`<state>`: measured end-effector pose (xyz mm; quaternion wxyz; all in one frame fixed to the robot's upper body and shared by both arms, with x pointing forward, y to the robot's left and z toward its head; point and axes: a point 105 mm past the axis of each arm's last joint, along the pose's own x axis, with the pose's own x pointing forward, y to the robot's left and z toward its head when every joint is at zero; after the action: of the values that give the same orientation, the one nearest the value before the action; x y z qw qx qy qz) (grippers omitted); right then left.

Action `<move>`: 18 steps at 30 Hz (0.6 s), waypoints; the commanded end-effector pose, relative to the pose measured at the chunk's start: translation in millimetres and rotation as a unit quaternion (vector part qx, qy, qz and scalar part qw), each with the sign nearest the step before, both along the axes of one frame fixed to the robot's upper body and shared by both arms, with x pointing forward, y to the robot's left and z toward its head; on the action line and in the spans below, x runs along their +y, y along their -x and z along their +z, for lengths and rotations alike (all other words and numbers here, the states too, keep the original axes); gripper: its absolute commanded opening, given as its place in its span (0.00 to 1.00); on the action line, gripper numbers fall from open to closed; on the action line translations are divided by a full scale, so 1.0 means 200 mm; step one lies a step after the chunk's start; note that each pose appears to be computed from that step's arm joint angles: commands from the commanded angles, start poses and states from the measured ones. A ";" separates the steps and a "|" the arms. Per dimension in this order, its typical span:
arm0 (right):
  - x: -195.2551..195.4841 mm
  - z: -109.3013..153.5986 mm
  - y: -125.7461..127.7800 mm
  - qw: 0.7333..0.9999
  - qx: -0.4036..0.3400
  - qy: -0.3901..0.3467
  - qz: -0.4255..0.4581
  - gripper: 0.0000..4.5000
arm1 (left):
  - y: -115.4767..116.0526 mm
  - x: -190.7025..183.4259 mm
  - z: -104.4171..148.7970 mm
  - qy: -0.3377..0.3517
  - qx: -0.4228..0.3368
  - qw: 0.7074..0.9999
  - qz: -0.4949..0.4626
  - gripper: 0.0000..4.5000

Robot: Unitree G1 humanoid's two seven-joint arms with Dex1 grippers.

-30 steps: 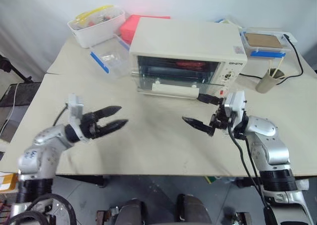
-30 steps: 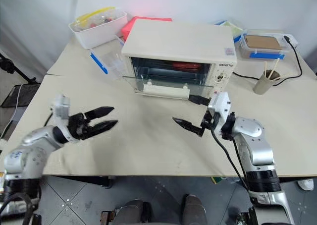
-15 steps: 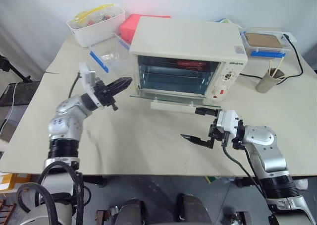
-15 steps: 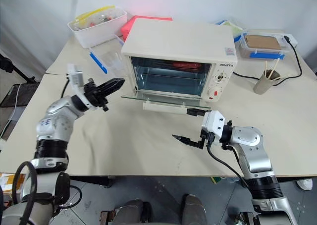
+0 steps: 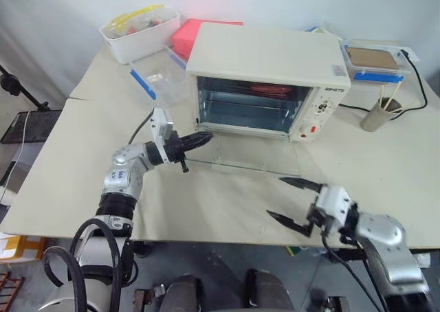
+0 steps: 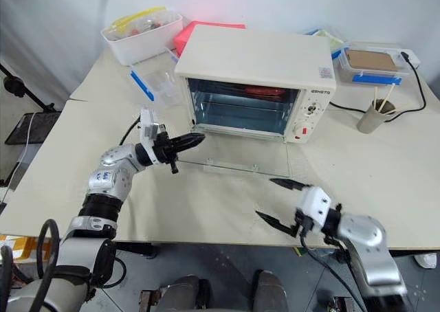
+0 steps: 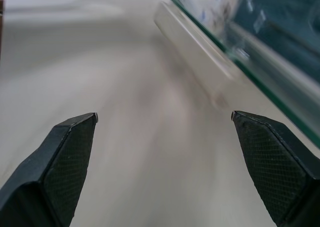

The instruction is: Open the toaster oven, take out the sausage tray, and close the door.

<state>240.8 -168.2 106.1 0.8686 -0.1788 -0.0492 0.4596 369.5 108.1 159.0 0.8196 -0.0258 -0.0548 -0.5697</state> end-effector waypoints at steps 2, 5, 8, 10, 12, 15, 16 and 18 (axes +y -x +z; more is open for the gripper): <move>-0.15 0.06 0.10 0.996 -0.024 0.005 -0.086 1.00 | 0.05 0.00 -0.02 -0.018 -0.017 1.000 -0.010 0.01; -0.26 0.15 0.09 0.986 -0.053 0.015 -0.155 1.00 | 0.11 0.02 -0.13 -0.049 -0.015 0.999 -0.011 0.01; -0.22 0.24 0.03 0.985 -0.073 0.021 -0.156 1.00 | 0.14 0.03 -0.17 -0.055 -0.019 0.998 -0.003 0.01; -0.18 0.26 -0.03 0.982 -0.078 0.044 -0.168 1.00 | 0.14 0.05 -0.18 -0.054 -0.025 0.998 0.005 0.01; -0.19 0.26 -0.14 0.967 -0.077 0.096 -0.224 1.00 | 0.15 0.06 -0.18 -0.049 -0.031 0.998 0.014 0.01; 0.07 0.34 -0.25 0.979 -0.114 0.087 -0.145 1.00 | 0.19 0.10 -0.14 -0.022 -0.039 0.999 0.023 0.13; 0.13 0.36 -0.28 0.979 -0.131 0.092 -0.128 1.00 | 0.20 0.11 -0.12 -0.015 -0.045 0.998 0.029 0.20; 0.23 0.38 -0.37 0.972 -0.167 0.117 -0.116 1.00 | 0.25 0.12 -0.09 -0.008 -0.041 0.999 0.025 0.34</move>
<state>308.7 -129.3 184.8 0.8773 -0.3333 -0.1119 0.3268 324.6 127.9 124.6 0.8314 0.0053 -0.0618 -0.5522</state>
